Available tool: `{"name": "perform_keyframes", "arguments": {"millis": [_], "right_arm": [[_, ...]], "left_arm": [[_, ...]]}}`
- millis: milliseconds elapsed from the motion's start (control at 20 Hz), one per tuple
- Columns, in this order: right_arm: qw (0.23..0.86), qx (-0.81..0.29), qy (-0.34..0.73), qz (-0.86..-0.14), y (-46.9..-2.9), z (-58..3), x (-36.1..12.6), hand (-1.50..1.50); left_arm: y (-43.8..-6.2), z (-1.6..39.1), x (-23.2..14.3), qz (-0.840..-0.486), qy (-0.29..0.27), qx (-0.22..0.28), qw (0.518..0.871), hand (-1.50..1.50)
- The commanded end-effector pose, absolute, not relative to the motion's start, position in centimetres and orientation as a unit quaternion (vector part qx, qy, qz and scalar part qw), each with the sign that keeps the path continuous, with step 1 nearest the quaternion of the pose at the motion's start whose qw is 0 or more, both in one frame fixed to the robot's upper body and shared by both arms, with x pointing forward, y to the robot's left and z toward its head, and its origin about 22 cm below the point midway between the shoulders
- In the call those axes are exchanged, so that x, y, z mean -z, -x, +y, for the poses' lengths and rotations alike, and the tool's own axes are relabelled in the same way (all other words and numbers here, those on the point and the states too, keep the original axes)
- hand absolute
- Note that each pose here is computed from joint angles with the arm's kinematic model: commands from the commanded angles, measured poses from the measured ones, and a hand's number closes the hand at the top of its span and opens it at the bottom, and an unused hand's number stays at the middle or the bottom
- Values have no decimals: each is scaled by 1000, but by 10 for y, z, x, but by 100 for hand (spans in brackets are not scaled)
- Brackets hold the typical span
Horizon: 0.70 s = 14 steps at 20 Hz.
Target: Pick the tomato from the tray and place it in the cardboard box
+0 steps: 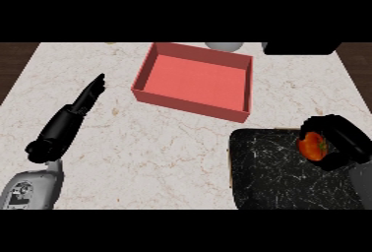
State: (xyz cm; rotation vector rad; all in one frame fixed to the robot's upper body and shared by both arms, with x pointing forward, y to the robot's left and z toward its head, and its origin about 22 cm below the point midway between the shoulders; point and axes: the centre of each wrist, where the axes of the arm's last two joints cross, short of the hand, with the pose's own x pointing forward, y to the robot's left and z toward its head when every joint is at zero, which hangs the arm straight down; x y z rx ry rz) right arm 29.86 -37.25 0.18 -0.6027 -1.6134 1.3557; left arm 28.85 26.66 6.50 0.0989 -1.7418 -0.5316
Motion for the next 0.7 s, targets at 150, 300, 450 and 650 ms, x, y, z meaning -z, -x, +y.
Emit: {"name": "perform_keyframes", "arguments": {"millis": [150,300,450,650], "right_arm": [[299,-649,120,-689,-322,-154,-5,150],[249,-677,109,-684,-322,-81,-29,150],[231,-668,114,-698,-310,-44,-48,150],[178,-653,145,-722,-285,1,-98,150]], "left_arm": [[-296,246,-72,-762,-7,261,593,0],[-299,240,-75,-760,-3,276,588,0],[-302,238,-68,-755,0,272,597,0],[-301,246,-64,-759,-9,257,598,0]]}}
